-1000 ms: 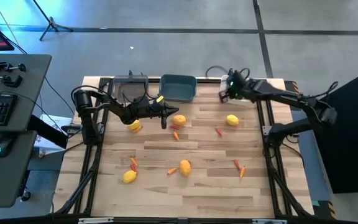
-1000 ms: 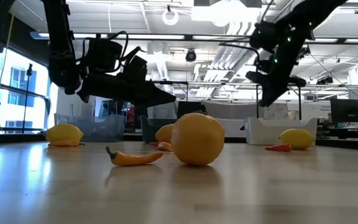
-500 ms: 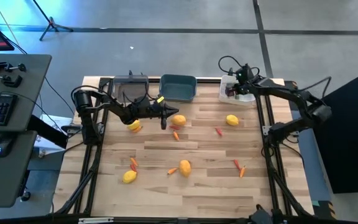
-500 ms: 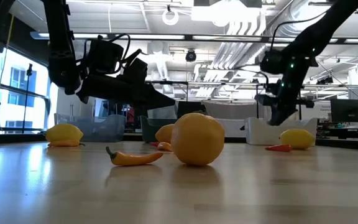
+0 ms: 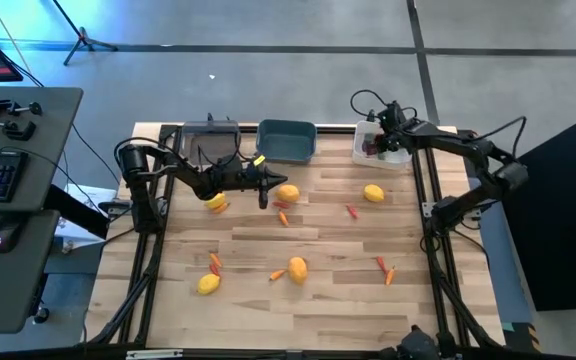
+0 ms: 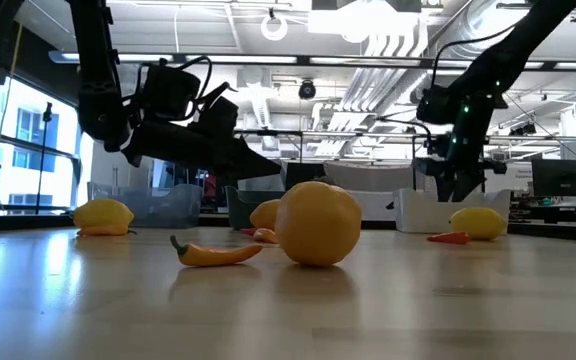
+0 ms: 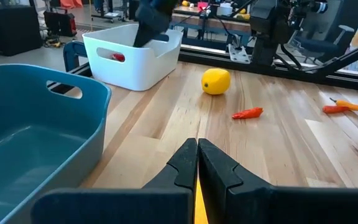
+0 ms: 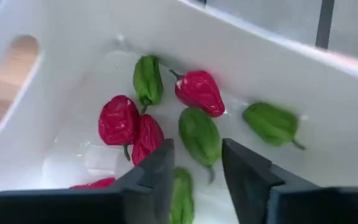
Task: Sort produce into baskets
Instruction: Put the green chili pepper into the white bin, then put the yellow lemon into the blue bin
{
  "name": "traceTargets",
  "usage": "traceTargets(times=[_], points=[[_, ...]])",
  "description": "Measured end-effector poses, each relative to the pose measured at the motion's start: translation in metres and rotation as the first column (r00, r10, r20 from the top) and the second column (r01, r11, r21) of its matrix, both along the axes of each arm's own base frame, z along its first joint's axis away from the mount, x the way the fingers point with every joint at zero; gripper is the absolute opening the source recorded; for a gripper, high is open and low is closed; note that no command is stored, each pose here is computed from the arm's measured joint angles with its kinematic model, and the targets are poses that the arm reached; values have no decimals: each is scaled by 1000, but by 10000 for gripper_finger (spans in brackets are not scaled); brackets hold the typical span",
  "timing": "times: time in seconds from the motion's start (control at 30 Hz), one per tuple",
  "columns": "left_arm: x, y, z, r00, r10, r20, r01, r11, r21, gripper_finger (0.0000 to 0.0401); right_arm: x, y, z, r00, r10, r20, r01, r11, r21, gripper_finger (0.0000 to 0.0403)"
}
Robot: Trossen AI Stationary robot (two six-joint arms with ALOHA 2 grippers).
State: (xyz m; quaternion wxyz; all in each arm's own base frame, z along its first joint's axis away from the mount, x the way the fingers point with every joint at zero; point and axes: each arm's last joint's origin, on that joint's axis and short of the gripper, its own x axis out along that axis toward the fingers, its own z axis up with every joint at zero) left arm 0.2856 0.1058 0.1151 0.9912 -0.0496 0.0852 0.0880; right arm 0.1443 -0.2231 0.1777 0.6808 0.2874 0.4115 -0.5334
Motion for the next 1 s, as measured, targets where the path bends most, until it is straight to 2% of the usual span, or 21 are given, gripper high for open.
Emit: traceTargets(times=[0.17, 0.3, 0.4, 0.57, 0.83, 0.93, 1.0], points=[[-2, -1, 4, 999, -5, -34, 5, 1000, -8, 0, 3, 4, 27, 994, 103, -40, -103, 995, 4, 173], [-6, -3, 10, 999, -11, -36, 11, 1000, 18, 0, 9, 16, 47, 969, 244, -37, -244, 970, 11, 185], [-16, -5, 9, 1000, -4, -28, 4, 1000, 14, 0, 17, 31, 54, 918, 394, -36, -393, 919, 40, 185], [-34, -12, 11, 1000, -4, 2, 4, 1000, 16, 0, 29, 62, 55, 817, 575, -33, -569, 815, 114, 185], [-61, -25, 20, 996, -80, 38, 80, 997, 6, 0, 48, 106, 47, 695, 718, -26, -692, 679, 245, 190], [-72, -29, 21, 996, -71, 46, 71, 997, -15, 0, 54, 120, 46, 655, 755, -27, -723, 637, 266, 212], [-79, -31, 20, 997, -64, 50, 66, 997, -28, 0, 57, 128, 46, 644, 764, -27, -730, 626, 274, 235]])
